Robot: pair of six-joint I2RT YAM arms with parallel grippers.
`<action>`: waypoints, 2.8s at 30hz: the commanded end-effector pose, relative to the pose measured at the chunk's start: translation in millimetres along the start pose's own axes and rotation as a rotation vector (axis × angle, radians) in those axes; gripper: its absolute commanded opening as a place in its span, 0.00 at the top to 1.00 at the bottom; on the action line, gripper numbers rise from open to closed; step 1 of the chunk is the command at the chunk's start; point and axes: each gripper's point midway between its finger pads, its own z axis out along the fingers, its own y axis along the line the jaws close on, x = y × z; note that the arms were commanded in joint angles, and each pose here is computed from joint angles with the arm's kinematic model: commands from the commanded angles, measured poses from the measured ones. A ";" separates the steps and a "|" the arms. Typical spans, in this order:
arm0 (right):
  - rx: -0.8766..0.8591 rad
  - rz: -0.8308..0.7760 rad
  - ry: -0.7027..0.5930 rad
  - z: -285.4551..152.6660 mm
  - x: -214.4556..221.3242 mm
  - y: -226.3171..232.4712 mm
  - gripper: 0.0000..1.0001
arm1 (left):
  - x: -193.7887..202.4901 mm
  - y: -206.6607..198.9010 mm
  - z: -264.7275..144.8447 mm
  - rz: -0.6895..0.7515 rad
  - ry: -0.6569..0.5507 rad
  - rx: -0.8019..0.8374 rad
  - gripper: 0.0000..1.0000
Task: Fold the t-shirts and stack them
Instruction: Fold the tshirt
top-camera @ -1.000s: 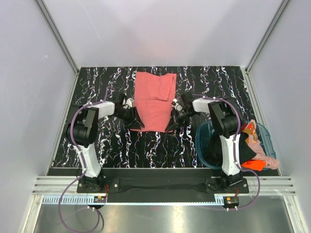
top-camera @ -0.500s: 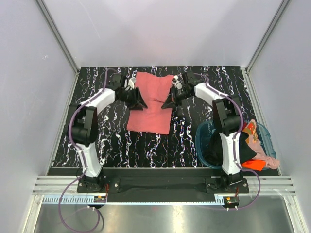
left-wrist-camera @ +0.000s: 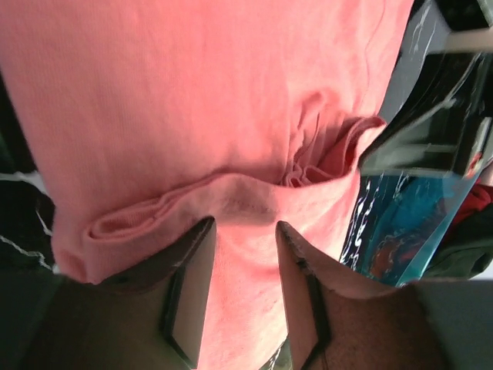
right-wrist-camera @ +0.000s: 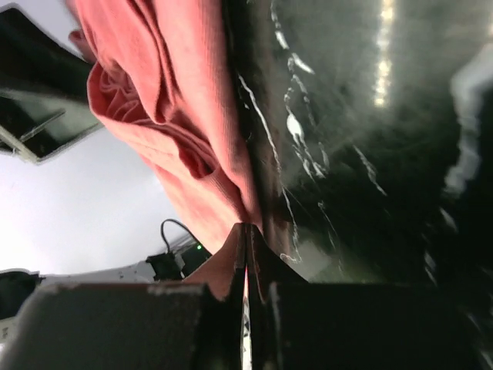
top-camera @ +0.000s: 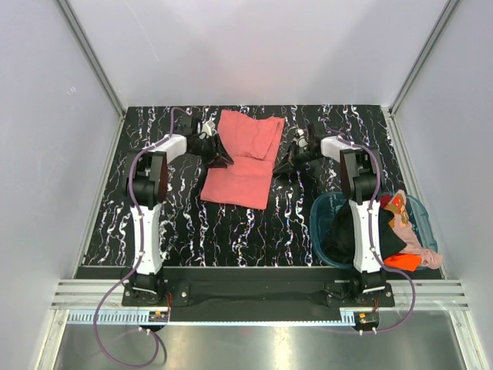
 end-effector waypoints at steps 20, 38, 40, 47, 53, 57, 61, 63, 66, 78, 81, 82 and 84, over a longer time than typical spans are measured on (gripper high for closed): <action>0.151 -0.184 0.177 46.6 87.2 50.4 0.97 | 102.8 78.0 -53.8 -0.077 0.021 -0.415 0.54; 0.473 -0.355 0.068 -72.9 165.8 1.3 0.46 | 183.1 11.0 -114.8 -0.005 -0.090 -0.522 0.32; 0.461 -0.344 0.080 -75.5 177.5 -1.8 0.37 | 192.2 5.3 -127.2 -0.008 -0.095 -0.515 0.30; 0.389 -0.271 0.138 -56.7 214.3 -22.4 0.31 | 253.7 16.2 -132.1 -0.147 -0.087 -0.415 0.26; 0.392 -0.200 0.064 -41.3 206.0 -31.4 0.34 | 277.0 35.4 -113.9 -0.287 -0.132 -0.341 0.25; 0.402 -0.143 0.014 -32.8 197.7 -37.7 0.37 | 274.4 43.4 -105.6 -0.377 -0.189 -0.331 0.26; 0.375 -0.101 -0.007 -24.1 194.9 -41.2 0.39 | 270.4 49.9 -103.0 -0.414 -0.219 -0.352 0.27; 0.377 -0.081 -0.006 -22.4 195.9 -43.0 0.41 | 275.1 58.4 -107.5 -0.452 -0.210 -0.420 0.30; 0.402 -0.070 -0.020 -22.6 194.2 -48.9 0.43 | 286.7 71.2 -113.3 -0.506 -0.191 -0.504 0.32; 0.434 -0.016 -0.019 -16.4 202.3 -74.2 0.50 | 289.3 82.8 -105.6 -0.573 -0.172 -0.563 0.36; 0.425 -0.027 -0.013 -14.0 201.2 -74.2 0.55 | 285.5 83.1 -102.0 -0.569 -0.173 -0.561 0.43; 0.423 -0.027 -0.012 -12.5 199.4 -74.6 0.57 | 284.7 82.4 -100.2 -0.568 -0.170 -0.555 0.50; 0.412 -0.036 -0.003 -10.3 198.6 -73.6 0.65 | 281.3 79.9 -96.1 -0.557 -0.168 -0.532 0.65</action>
